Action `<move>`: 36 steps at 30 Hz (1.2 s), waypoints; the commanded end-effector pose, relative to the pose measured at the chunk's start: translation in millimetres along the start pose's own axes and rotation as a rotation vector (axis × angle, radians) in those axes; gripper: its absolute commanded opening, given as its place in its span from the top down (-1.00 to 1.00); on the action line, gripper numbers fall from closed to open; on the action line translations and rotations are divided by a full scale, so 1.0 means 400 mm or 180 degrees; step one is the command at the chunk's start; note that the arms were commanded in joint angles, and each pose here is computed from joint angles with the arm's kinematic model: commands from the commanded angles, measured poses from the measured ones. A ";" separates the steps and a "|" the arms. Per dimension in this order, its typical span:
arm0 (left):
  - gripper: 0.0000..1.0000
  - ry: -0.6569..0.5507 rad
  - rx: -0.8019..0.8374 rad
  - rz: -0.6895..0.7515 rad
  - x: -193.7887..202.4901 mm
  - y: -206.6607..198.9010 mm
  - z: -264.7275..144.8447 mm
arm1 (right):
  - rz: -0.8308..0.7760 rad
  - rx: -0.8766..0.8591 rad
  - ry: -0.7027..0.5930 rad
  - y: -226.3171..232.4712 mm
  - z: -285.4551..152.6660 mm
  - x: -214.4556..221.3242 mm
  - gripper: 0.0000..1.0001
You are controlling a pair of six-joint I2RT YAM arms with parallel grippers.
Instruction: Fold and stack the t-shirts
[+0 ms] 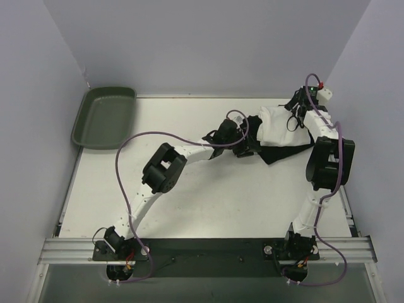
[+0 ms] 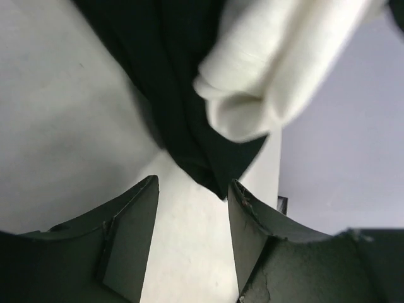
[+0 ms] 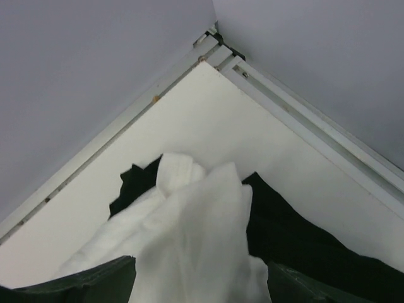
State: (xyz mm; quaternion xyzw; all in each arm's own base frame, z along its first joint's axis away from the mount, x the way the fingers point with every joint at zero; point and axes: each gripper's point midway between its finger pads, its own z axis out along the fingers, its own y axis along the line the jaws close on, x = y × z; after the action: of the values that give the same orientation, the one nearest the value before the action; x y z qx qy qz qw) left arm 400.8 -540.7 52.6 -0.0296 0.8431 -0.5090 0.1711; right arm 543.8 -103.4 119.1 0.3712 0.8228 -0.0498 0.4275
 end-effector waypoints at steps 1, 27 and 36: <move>-0.15 -0.0394 0.0653 0.0350 -0.086 -0.254 -0.150 | 0.0100 0.0046 -0.0391 -0.030 -0.085 -0.019 -0.71; -0.14 -0.0582 0.0095 0.0283 0.032 -0.056 -0.556 | -0.1128 0.0730 0.0487 -0.074 -0.053 0.170 -0.96; -0.13 -0.0633 -0.0171 0.0218 0.059 0.020 -0.641 | -0.1452 0.0554 0.1121 -0.050 -0.204 0.348 -0.95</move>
State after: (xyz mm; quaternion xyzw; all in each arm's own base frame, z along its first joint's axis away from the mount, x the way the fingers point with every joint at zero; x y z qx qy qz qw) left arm 299.6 -344.2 147.2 -0.0528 0.8333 -0.4885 0.2532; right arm 486.4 -41.4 74.3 0.2459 0.9080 -0.1614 0.2983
